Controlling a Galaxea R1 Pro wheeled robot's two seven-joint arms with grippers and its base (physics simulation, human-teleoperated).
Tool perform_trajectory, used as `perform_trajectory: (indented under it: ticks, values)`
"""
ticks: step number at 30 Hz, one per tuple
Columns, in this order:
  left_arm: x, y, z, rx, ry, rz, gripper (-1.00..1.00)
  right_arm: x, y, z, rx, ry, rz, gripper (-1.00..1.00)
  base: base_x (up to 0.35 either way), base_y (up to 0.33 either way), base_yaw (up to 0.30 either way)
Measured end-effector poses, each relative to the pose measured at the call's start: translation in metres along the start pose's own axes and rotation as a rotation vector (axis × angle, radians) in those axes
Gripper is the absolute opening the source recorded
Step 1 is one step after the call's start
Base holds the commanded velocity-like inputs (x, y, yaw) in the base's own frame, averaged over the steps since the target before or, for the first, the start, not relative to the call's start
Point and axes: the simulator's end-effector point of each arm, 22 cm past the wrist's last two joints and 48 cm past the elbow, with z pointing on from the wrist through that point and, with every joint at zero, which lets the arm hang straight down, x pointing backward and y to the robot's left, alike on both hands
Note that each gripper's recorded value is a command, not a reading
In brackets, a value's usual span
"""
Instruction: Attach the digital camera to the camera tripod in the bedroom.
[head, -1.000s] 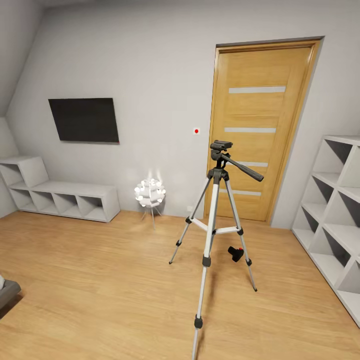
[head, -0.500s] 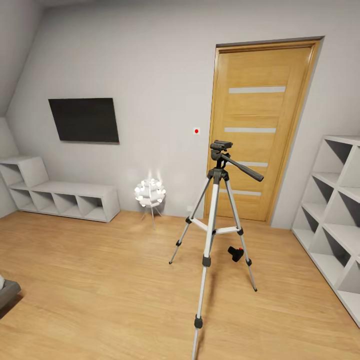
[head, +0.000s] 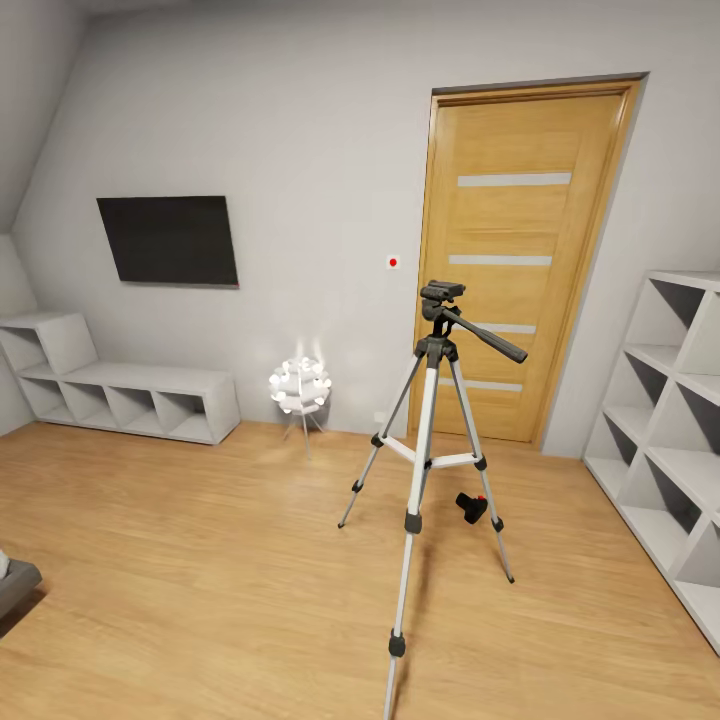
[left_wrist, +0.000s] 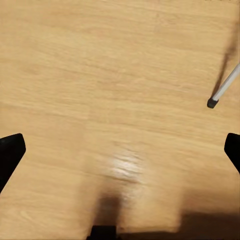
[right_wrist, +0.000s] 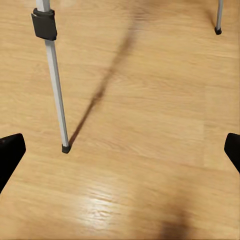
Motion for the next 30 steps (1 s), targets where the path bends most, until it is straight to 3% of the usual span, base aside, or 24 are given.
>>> perform_trajectory:
  ticks: [9, 23, 30]
  values:
    - [0.0012, -0.0011, -0.0005, 0.0, 0.001, -0.004, 1.0, 0.0002, -0.0002, -0.0004, 0.001, -0.002, 0.0, 1.0, 0.038, -0.078, 0.0]
    - [0.0015, -0.003, -0.0007, 0.002, 0.001, -0.006, 1.0, 0.0003, -0.0003, -0.0006, 0.001, -0.003, 0.0, 1.0, 0.191, -0.218, -0.001]
    - [0.0015, -0.0031, -0.0007, 0.002, 0.002, -0.006, 1.0, 0.0003, -0.0002, -0.0006, 0.001, -0.003, 0.0, 1.0, 0.212, -0.233, -0.177]
